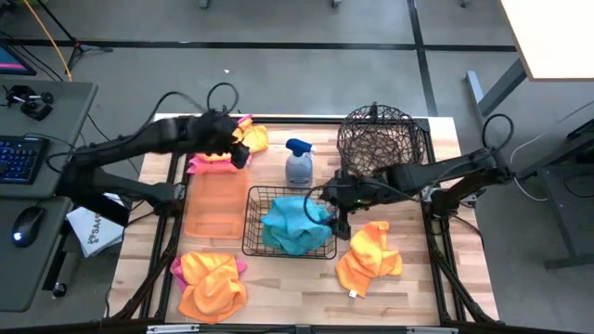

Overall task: Sort microfiber towel by color & place in baskets
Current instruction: Put the top yellow towel into the orange bin, then put the right yellow towel into the orange bin

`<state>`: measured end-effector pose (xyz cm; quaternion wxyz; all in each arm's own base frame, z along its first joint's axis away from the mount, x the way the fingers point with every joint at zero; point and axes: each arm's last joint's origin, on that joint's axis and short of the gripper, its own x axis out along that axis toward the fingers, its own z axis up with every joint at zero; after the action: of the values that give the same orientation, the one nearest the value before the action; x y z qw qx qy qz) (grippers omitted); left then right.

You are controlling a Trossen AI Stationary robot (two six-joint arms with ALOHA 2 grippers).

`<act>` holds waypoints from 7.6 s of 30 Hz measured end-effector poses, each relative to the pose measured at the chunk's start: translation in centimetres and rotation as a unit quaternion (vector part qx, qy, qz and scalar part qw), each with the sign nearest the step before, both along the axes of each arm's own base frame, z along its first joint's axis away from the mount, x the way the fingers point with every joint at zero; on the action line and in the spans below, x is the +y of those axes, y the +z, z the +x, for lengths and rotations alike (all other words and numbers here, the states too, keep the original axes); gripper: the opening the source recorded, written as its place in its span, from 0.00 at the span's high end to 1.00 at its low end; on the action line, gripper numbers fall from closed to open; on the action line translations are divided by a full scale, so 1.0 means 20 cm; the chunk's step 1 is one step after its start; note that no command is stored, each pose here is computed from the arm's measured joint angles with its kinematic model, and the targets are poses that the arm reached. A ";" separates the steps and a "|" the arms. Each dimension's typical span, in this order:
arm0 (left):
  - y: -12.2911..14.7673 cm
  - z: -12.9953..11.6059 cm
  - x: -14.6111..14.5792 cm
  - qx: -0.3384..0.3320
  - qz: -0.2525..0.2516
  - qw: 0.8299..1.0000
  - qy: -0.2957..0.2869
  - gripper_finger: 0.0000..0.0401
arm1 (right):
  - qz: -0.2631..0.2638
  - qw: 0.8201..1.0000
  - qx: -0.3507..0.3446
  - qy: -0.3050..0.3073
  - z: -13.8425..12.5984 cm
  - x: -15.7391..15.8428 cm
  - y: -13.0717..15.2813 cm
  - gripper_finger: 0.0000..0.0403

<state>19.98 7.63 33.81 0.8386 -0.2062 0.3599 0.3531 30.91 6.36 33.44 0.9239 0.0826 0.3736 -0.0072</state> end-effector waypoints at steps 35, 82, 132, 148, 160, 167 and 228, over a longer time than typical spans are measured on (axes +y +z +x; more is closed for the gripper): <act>-0.79 -0.01 0.75 0.508 -0.154 0.836 -0.139 0.41 | -0.026 0.975 -0.077 -0.208 -0.03 -0.20 0.10 0.14; 0.73 -0.59 -0.24 -0.092 -0.072 0.992 -0.047 1.00 | -0.142 0.968 -0.063 -0.199 -0.03 -0.24 0.10 0.14; -0.64 -0.13 -0.20 0.196 -0.135 0.946 -0.219 0.52 | -0.091 0.975 -0.058 -0.193 -0.08 -0.24 0.12 0.14; 0.08 0.01 -0.17 -0.008 0.018 0.955 -0.294 0.32 | 0.173 0.953 0.163 -0.187 -0.42 0.13 -0.21 0.14; 0.25 0.13 -0.16 -0.207 0.085 0.919 -0.325 0.32 | 0.172 0.892 0.287 -0.304 -0.56 0.34 -0.71 0.14; 0.27 0.13 -0.16 -0.244 0.060 0.922 -0.296 0.32 | 0.099 0.881 0.336 -0.317 -0.47 0.35 -0.94 0.14; 0.44 0.70 -0.35 -0.332 0.093 0.768 -0.539 0.50 | -0.127 0.962 -0.225 -0.086 -0.02 0.12 0.70 0.98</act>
<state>34.00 0.70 42.60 0.9733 -0.0036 0.0767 -0.2162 30.43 8.70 47.43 0.9828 -0.0045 0.1439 -0.1157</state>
